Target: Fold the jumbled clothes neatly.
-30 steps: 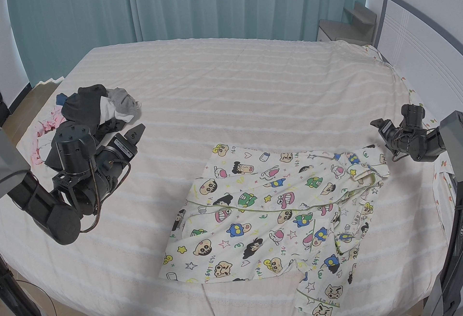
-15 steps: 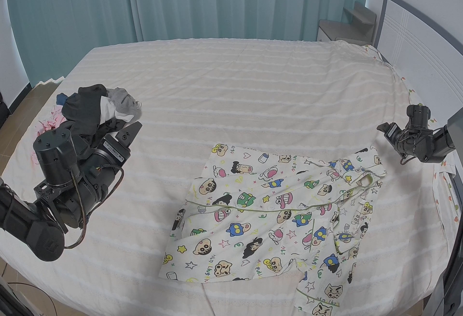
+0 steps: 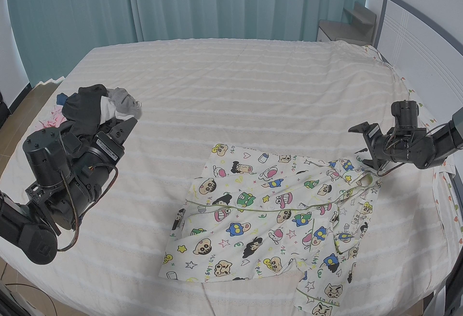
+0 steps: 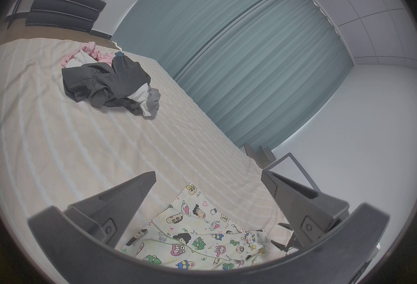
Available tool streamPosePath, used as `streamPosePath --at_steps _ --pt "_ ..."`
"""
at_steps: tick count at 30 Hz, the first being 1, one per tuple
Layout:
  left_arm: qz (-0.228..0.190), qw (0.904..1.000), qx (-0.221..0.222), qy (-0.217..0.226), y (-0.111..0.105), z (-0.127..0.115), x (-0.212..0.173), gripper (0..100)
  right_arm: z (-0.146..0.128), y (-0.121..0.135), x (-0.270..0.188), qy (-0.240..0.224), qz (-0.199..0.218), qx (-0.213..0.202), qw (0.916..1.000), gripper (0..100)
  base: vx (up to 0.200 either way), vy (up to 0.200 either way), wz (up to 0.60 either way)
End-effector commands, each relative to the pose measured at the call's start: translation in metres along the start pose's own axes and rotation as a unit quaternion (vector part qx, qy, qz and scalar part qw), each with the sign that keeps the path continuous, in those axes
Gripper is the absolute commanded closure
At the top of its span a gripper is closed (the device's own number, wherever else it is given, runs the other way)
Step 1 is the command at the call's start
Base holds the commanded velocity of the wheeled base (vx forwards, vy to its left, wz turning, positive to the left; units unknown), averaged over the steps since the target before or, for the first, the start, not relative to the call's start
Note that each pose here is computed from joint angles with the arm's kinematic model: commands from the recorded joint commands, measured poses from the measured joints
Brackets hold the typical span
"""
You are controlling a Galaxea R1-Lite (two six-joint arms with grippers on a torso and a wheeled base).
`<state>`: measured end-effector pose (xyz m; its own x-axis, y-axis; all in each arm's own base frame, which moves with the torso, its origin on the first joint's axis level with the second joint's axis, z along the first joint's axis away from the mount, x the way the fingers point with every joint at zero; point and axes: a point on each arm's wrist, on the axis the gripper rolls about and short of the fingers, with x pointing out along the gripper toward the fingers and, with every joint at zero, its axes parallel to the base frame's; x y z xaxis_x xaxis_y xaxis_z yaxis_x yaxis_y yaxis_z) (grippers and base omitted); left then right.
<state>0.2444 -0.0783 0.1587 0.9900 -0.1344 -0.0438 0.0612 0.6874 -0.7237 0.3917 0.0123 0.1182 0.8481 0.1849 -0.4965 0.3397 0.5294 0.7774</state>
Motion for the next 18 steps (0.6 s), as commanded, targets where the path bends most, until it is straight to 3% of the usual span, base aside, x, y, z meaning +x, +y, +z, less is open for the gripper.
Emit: streamPosePath --at_steps 1,7,10,18 --pt "-0.010 0.9999 0.000 -0.010 -0.005 0.005 -0.006 0 -0.018 -0.012 0.001 0.008 -0.021 -0.004 0.9998 0 0.000 0.000 0.00" --pt "-0.017 0.9997 -0.002 -0.015 -0.007 0.009 -0.010 0 -0.027 -0.024 0.007 -0.002 -0.018 -0.034 0.9992 0 0.000 0.000 0.00" --pt "-0.016 0.9998 -0.001 -0.014 -0.007 0.008 -0.010 0 -0.027 -0.029 0.018 -0.027 -0.038 -0.048 0.9978 0 0.000 0.000 0.00" --pt "-0.015 0.9998 -0.002 -0.013 -0.006 0.008 -0.009 0 -0.028 -0.036 0.028 -0.033 -0.052 -0.053 0.9967 0 0.000 0.000 0.00"
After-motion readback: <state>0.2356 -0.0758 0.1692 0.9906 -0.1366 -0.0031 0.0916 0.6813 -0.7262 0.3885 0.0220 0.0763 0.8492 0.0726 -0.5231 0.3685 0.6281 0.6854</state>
